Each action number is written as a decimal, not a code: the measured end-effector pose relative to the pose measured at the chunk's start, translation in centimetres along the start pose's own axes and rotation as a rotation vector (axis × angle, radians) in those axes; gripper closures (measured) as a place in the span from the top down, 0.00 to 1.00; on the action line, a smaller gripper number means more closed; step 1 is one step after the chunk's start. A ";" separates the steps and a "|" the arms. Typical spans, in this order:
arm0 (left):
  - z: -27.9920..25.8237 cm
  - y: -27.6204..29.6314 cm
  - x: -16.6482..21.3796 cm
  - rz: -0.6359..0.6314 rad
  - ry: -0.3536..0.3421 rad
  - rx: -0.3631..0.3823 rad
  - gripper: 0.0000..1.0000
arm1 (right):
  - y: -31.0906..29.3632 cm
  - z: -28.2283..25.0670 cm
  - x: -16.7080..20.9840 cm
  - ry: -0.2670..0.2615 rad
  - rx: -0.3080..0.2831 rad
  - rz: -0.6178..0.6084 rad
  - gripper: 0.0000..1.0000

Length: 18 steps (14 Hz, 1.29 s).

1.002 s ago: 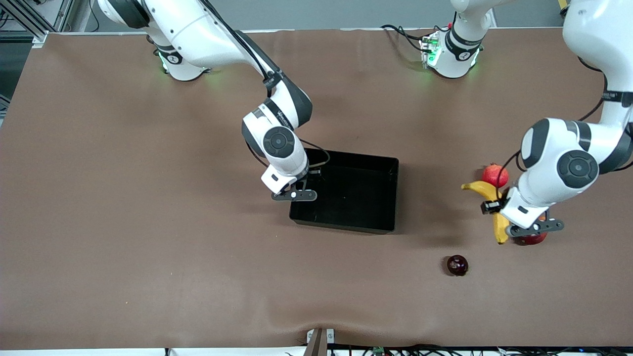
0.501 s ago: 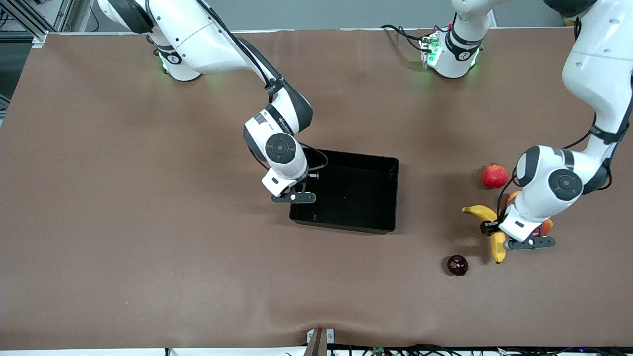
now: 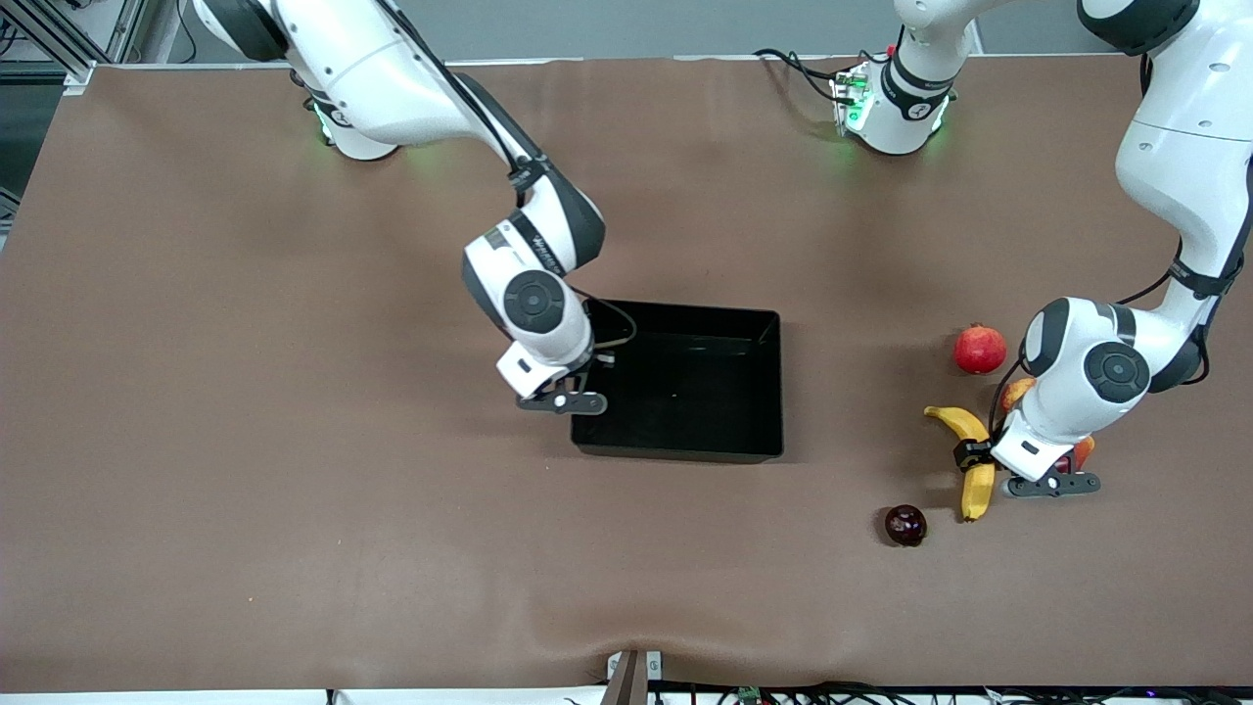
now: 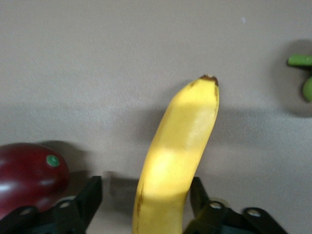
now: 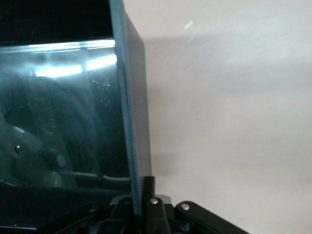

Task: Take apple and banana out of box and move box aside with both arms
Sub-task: 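Release the banana with the left gripper while the right gripper drags the box, then slide the box away with the right gripper while the left gripper withdraws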

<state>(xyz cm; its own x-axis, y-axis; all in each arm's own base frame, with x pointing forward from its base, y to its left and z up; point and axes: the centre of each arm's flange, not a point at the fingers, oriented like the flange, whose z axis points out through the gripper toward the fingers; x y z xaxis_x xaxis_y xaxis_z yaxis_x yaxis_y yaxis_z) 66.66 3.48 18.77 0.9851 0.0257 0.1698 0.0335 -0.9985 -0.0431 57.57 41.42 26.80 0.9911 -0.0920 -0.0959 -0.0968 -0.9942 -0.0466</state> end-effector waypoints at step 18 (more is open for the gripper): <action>-39.1 5.3 2.3 -0.072 -0.247 0.072 1.00 | 43.5 -12.4 10.8 -0.057 0.039 0.024 0.04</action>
<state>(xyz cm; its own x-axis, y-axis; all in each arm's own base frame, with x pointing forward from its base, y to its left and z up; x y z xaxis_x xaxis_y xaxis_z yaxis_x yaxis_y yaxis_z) 62.50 -3.59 57.43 0.9908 0.1162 -0.0700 0.1080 -0.9879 -0.1112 65.16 -3.46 36.02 0.9818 -0.1117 -0.1539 -0.1253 -0.9887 -0.0820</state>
